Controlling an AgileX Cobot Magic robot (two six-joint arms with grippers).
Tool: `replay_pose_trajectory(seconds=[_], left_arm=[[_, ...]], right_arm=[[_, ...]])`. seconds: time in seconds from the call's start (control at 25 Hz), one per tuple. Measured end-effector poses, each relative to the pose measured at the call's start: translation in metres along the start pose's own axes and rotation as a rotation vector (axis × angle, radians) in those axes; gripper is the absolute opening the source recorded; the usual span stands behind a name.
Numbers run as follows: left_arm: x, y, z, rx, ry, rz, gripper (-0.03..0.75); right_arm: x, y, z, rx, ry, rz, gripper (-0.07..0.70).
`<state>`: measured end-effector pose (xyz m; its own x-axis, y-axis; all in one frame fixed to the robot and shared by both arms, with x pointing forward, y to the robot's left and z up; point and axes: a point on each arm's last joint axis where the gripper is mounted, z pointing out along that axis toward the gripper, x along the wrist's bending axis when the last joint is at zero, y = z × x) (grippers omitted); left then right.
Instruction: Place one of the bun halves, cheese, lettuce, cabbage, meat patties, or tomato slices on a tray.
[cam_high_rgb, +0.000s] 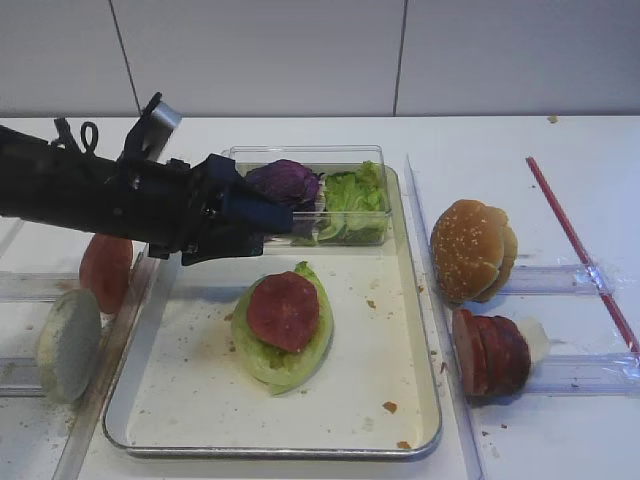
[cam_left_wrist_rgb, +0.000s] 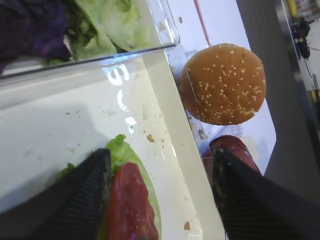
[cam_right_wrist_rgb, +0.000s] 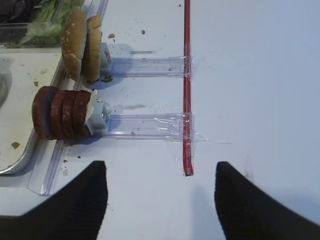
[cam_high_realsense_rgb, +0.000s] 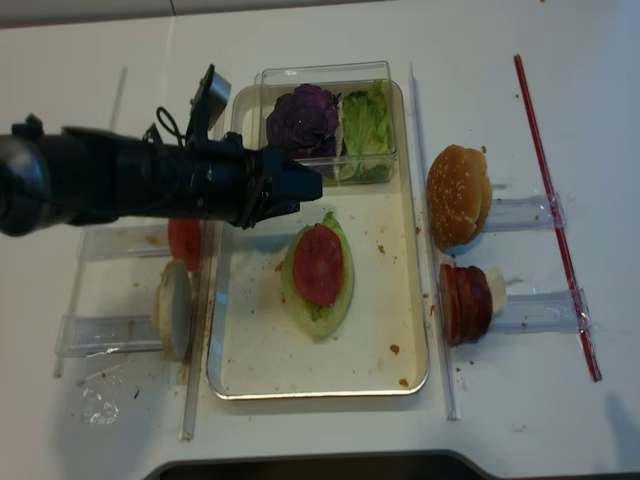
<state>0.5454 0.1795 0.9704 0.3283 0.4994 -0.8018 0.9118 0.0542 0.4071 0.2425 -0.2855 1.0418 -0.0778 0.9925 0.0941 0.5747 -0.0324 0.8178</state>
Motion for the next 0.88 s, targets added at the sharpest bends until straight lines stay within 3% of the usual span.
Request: replay_pose_trajectory(seconds=[0.24,0.56,0.88], left_arm=[[-0.011,0.001,-0.009,0.022,0.03,0.022,0.399],[-0.033,0.006,-0.028,0.026,0.112,0.121,0.399],[-0.038,0.026,-0.046,0.167,0.352,0.221,0.399]], right_arm=[[0.0,0.0,0.0,0.0,0.0,0.0,0.468],[0.0,0.0,0.0,0.0,0.0,0.0,0.468],[0.0,0.0,0.0,0.0,-0.003,0.001,0.468]])
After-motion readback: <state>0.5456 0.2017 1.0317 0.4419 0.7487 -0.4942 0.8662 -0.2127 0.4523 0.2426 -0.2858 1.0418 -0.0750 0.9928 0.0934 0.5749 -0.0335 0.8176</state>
